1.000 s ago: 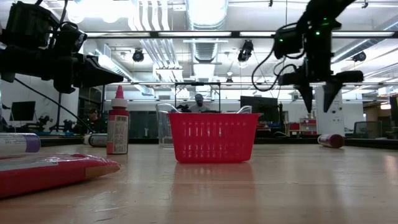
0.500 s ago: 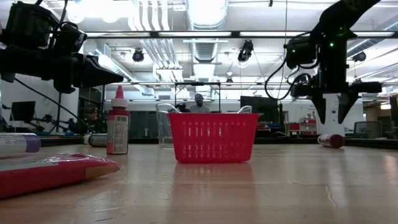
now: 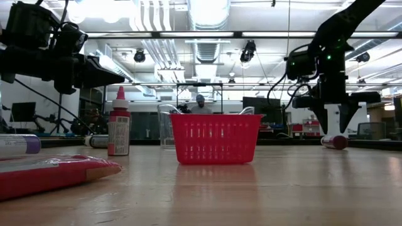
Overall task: Pick & Place Food Item
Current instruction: Put the red food coloring bottle into the transparent bin
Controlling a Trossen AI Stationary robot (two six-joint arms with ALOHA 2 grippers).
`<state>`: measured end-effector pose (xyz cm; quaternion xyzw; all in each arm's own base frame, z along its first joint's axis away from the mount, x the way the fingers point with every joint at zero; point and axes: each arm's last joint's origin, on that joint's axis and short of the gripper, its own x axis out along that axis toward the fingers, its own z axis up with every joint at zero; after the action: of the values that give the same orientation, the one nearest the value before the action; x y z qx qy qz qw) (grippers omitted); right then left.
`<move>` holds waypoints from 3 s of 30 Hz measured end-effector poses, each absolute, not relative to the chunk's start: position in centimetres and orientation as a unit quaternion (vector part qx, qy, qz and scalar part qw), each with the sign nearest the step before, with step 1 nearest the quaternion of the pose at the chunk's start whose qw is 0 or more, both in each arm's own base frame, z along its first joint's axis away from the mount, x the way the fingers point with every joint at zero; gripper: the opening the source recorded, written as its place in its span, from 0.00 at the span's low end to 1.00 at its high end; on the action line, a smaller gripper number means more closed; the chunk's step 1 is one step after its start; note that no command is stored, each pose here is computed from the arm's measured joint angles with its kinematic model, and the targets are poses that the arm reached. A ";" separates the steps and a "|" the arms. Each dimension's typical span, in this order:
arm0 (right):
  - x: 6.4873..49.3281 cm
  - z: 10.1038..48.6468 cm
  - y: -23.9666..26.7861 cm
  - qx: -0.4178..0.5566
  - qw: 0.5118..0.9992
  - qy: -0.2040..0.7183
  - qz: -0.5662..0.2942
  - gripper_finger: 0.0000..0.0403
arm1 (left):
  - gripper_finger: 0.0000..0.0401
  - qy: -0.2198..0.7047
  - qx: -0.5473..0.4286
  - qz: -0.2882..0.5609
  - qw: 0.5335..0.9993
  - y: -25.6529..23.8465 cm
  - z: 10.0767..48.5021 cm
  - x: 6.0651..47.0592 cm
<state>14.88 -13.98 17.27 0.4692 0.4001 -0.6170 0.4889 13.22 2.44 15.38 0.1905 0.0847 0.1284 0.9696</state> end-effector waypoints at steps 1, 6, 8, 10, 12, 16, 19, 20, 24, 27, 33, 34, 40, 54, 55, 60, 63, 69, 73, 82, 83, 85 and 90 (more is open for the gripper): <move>15.0 17.0 -14.1 0.469 0.489 0.401 -0.617 0.46 | 0.07 0.085 0.190 0.129 0.970 2.4 15.4 13.2; 15.2 15.9 -14.7 0.464 0.482 0.415 -0.617 0.46 | 0.07 0.085 0.191 0.128 0.970 2.4 15.4 13.2; 15.3 15.6 -14.8 0.464 0.476 0.419 -0.618 0.46 | 0.07 0.085 0.190 0.128 0.970 2.4 15.4 13.2; 15.3 15.3 -15.0 0.464 0.473 0.422 -0.619 0.46 | 0.07 0.085 0.190 0.129 0.970 2.4 15.4 13.2; 15.3 15.0 -15.2 0.464 0.469 0.424 -0.620 0.46 | 0.07 0.085 0.191 0.128 0.970 2.4 15.4 13.2; 15.3 14.4 -15.4 0.464 0.459 0.431 -0.623 0.46 | 0.07 0.085 0.190 0.128 0.970 2.4 15.4 13.2; 15.4 14.1 -15.5 0.464 0.457 0.433 -0.623 0.46 | 0.07 0.085 0.191 0.128 0.970 2.4 15.4 13.2; 15.4 14.1 -15.6 0.465 0.457 0.432 -0.623 0.46 | 0.07 0.085 0.190 0.128 0.970 2.4 15.4 13.2; 15.5 14.0 -15.6 0.465 0.458 0.431 -0.623 0.46 | 0.07 0.085 0.190 0.128 0.970 2.4 15.4 13.2; 15.5 14.0 -15.6 0.465 0.458 0.431 -0.623 0.46 | 0.07 0.085 0.191 0.128 0.970 2.4 15.4 13.2; 15.5 13.9 -15.6 0.465 0.459 0.431 -0.623 0.46 | 0.07 0.085 0.190 0.129 0.970 2.4 15.4 13.2; 15.5 13.9 -15.6 0.465 0.459 0.431 -0.623 0.46 | 0.07 0.085 0.190 0.128 0.970 2.4 15.4 13.2; 15.4 13.9 -15.6 0.465 0.458 0.431 -0.623 0.43 | 0.07 0.085 0.190 0.129 0.970 2.4 15.4 13.2; 15.4 13.9 -15.5 0.465 0.458 0.430 -0.624 0.37 | 0.07 0.085 0.191 0.128 0.970 2.4 15.4 13.2; 15.4 13.9 -15.5 0.465 0.458 0.430 -0.624 0.37 | 0.07 0.085 0.190 0.129 0.970 2.4 15.4 13.2; 15.4 13.9 -15.5 0.466 0.458 0.430 -0.623 0.37 | 0.07 0.085 0.190 0.128 0.970 2.4 15.4 13.2; 15.4 13.9 -15.6 0.466 0.458 0.430 -0.623 0.37 | 0.07 0.085 0.190 0.128 0.970 2.4 15.4 13.2; 15.4 14.3 -15.6 0.469 0.462 0.424 -0.622 0.37 | 0.07 0.085 0.191 0.129 0.970 2.4 15.4 13.2; 15.6 14.9 -15.7 0.471 0.472 0.413 -0.620 0.37 | 0.07 0.085 0.191 0.128 0.970 2.4 15.4 13.2; 15.9 16.6 -15.5 0.479 0.502 0.391 -0.605 0.37 | 0.07 0.085 0.190 0.128 0.970 2.4 15.4 13.2; 16.1 16.9 -15.4 0.478 0.509 0.387 -0.602 0.37 | 0.07 0.085 0.190 0.128 0.970 2.4 15.4 13.2; 16.3 17.6 -15.2 0.476 0.525 0.377 -0.596 0.37 | 0.07 0.085 0.190 0.128 0.970 2.4 15.4 13.2; 16.6 19.5 -14.4 0.469 0.567 0.352 -0.578 0.37 | 0.07 0.085 0.191 0.129 0.970 2.4 15.4 13.2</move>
<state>16.60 -14.35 19.53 0.4686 0.3524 -0.5781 0.5675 13.22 2.44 15.38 0.1905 0.0848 0.1287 0.9695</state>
